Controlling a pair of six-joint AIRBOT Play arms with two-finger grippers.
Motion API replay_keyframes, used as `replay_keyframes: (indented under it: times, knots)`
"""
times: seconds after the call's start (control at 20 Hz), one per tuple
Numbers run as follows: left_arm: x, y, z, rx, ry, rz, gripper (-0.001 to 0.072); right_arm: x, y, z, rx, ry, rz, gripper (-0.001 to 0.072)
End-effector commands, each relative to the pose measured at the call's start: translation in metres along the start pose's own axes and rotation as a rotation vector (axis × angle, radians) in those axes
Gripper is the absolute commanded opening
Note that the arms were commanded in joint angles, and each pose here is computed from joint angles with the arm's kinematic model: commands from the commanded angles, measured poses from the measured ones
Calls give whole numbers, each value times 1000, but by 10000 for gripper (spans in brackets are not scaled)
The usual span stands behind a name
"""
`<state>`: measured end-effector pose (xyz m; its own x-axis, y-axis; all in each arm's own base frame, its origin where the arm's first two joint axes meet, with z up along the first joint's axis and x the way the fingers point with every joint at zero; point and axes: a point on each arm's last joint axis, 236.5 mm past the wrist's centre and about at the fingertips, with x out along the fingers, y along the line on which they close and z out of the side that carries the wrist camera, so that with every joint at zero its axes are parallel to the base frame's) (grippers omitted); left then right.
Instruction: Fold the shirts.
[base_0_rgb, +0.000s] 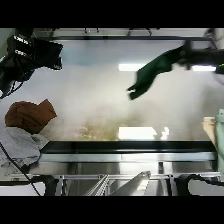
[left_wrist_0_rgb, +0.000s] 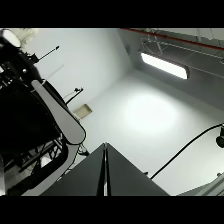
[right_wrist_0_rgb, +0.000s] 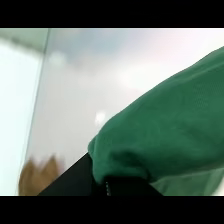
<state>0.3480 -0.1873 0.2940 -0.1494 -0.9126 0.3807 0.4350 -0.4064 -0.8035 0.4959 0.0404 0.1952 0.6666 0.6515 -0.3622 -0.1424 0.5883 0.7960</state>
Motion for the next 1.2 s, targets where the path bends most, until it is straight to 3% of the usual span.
replay_keyframes:
  times: [0.0,0.2,0.35,0.45,0.6,0.65,0.95,1.15]
  knots:
    - [0,-1,-1,-1,4,-2,22,-139,-24,62,70,-221,-195,13]
    - [0,-1,-1,-1,4,-2,23,-231,-62,69,183,-307,-297,13]
    - [0,0,-1,-1,5,-2,22,-283,-98,24,374,-241,-415,12]
    - [1,0,-2,1,7,-2,23,-332,-130,-29,514,-174,-662,13]
    - [1,0,-2,25,9,-2,22,-430,-158,-104,747,-202,-1195,13]
    - [2,0,-2,27,9,-2,23,-439,-161,-114,770,-203,-1247,13]
    - [8,1,-6,36,25,-12,23,-412,-195,-158,889,-80,-1198,13]
    - [8,1,-6,36,25,-12,22,-385,-198,-118,773,-174,-1043,13]
